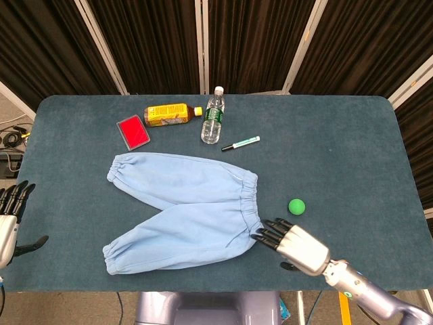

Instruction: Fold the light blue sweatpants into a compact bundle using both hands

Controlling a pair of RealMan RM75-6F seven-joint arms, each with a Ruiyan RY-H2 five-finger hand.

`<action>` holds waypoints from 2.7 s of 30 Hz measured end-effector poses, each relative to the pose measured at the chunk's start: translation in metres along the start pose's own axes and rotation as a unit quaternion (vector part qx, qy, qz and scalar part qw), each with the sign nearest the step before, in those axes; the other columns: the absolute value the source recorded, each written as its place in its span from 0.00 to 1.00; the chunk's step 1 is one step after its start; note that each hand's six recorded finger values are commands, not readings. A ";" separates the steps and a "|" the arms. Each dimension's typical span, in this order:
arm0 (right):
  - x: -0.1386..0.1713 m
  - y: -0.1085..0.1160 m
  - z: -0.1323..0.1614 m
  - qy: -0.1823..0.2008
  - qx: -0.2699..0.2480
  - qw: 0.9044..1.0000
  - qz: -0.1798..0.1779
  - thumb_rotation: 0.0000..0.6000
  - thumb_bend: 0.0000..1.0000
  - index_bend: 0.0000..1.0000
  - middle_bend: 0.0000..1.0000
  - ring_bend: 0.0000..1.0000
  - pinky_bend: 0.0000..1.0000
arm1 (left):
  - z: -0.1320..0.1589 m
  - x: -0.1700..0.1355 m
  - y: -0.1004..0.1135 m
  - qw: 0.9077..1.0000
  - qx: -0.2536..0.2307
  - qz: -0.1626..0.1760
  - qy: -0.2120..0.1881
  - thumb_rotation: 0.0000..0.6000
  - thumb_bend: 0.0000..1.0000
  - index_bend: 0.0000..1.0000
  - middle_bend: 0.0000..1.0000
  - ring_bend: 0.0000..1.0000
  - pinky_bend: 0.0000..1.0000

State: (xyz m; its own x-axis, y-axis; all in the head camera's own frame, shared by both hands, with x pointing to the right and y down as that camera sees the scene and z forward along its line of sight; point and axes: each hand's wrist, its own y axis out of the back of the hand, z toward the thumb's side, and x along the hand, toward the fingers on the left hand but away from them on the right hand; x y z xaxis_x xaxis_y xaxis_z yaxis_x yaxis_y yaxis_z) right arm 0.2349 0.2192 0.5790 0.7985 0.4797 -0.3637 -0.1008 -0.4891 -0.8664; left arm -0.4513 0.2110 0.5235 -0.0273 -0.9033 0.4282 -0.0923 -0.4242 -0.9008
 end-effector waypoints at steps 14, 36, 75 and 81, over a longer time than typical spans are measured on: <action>-0.051 -0.044 0.011 0.054 0.102 0.991 0.060 1.00 0.00 0.20 0.23 0.17 0.28 | 0.000 0.005 -0.006 1.000 0.008 -0.008 0.004 1.00 0.00 0.00 0.00 0.00 0.00; -0.079 -0.085 -0.005 0.025 0.134 0.987 0.085 1.00 0.15 0.45 0.46 0.41 0.35 | -0.002 0.008 -0.007 1.000 0.002 -0.009 0.002 1.00 0.00 0.00 0.00 0.00 0.00; -0.083 -0.066 -0.003 -0.054 -0.023 0.998 0.030 1.00 0.45 0.70 0.72 0.67 0.49 | 0.083 -0.024 -0.137 0.914 0.059 -0.106 -0.386 1.00 0.00 0.40 0.17 0.17 0.25; -0.082 -0.065 -0.003 -0.056 -0.024 0.998 0.031 1.00 0.46 0.70 0.72 0.67 0.49 | 0.076 -0.030 -0.151 0.903 0.076 -0.108 -0.408 1.00 0.00 0.37 0.13 0.15 0.23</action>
State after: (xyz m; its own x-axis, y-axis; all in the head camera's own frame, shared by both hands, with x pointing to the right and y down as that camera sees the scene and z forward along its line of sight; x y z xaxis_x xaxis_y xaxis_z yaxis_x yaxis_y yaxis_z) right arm 0.1776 0.2093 0.6668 0.7208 0.5245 -0.4532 -0.1170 -0.5525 -0.8253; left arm -0.3612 0.2972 0.6417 0.7238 -0.5186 0.4552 0.1315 -0.5440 -0.8287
